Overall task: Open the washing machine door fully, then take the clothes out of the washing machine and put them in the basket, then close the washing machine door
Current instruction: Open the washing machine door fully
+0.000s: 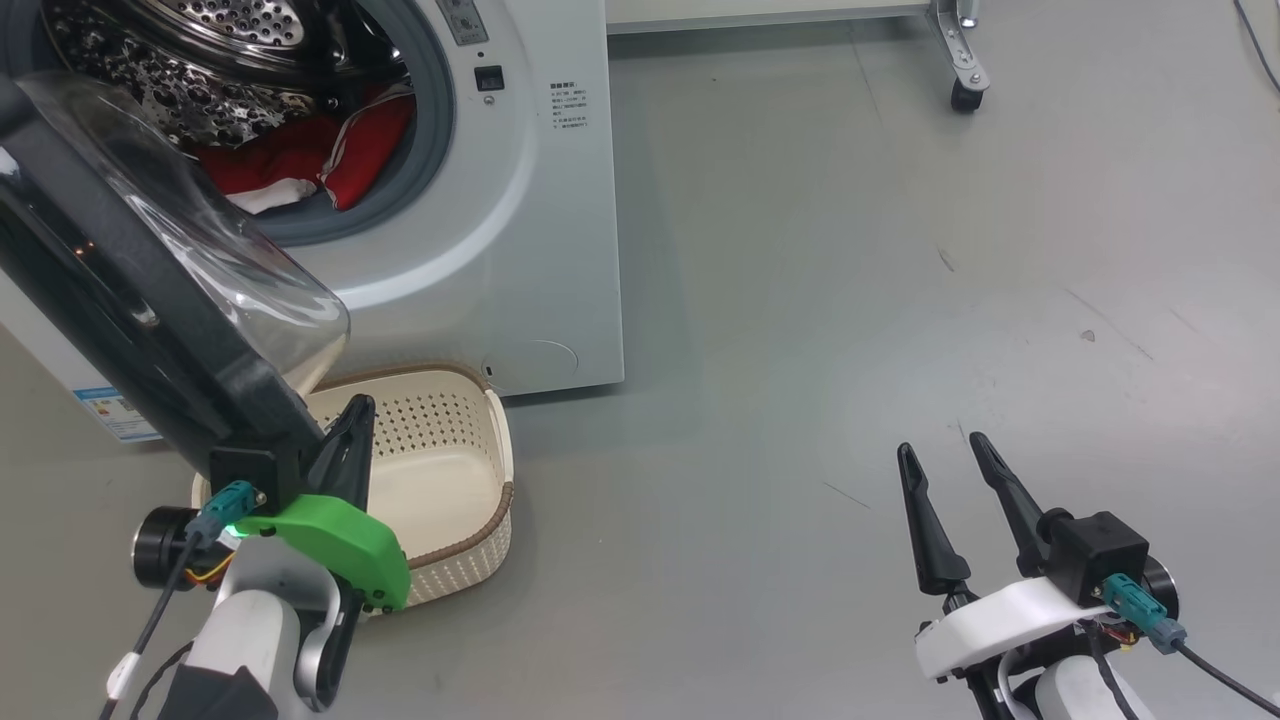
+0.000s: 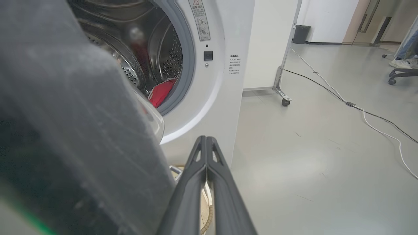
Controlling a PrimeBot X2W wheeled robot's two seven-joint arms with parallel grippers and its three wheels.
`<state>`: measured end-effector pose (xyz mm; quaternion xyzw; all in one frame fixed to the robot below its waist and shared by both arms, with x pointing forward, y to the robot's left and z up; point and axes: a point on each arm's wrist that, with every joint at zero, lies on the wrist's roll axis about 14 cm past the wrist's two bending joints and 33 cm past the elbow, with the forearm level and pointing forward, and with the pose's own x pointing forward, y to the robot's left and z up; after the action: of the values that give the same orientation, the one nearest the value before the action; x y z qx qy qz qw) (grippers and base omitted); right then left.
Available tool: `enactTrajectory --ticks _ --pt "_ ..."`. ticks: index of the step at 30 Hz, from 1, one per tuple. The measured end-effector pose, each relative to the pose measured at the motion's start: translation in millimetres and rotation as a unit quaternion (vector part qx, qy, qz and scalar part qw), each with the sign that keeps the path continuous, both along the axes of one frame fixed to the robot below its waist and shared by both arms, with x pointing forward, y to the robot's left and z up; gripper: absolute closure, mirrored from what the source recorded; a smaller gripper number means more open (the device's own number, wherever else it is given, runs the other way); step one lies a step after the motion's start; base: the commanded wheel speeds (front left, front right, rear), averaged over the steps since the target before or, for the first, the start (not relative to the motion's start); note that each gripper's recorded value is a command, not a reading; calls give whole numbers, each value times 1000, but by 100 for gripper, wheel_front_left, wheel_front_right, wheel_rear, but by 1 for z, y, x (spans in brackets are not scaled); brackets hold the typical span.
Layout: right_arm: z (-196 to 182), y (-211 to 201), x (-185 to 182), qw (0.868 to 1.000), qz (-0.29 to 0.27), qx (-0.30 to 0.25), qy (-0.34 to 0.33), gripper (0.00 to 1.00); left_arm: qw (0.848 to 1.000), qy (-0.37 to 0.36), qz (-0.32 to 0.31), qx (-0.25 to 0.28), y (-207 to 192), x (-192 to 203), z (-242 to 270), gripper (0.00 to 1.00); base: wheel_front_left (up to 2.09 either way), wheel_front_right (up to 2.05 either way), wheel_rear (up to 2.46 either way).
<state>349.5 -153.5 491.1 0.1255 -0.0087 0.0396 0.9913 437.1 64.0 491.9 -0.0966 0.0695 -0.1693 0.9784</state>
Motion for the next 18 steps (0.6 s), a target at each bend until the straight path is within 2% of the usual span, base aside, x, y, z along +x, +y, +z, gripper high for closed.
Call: enactTrajectory --ticks 8,18 --pt "0 -2 2 1000 -2 -3 0 0 1000 3 2 3 2 -3 -4 100 0 0 0" --pt "-1 14 8 1000 26 -6 -1 0 1000 -4 25 -10 15 -7 -2 100 0 0 0"
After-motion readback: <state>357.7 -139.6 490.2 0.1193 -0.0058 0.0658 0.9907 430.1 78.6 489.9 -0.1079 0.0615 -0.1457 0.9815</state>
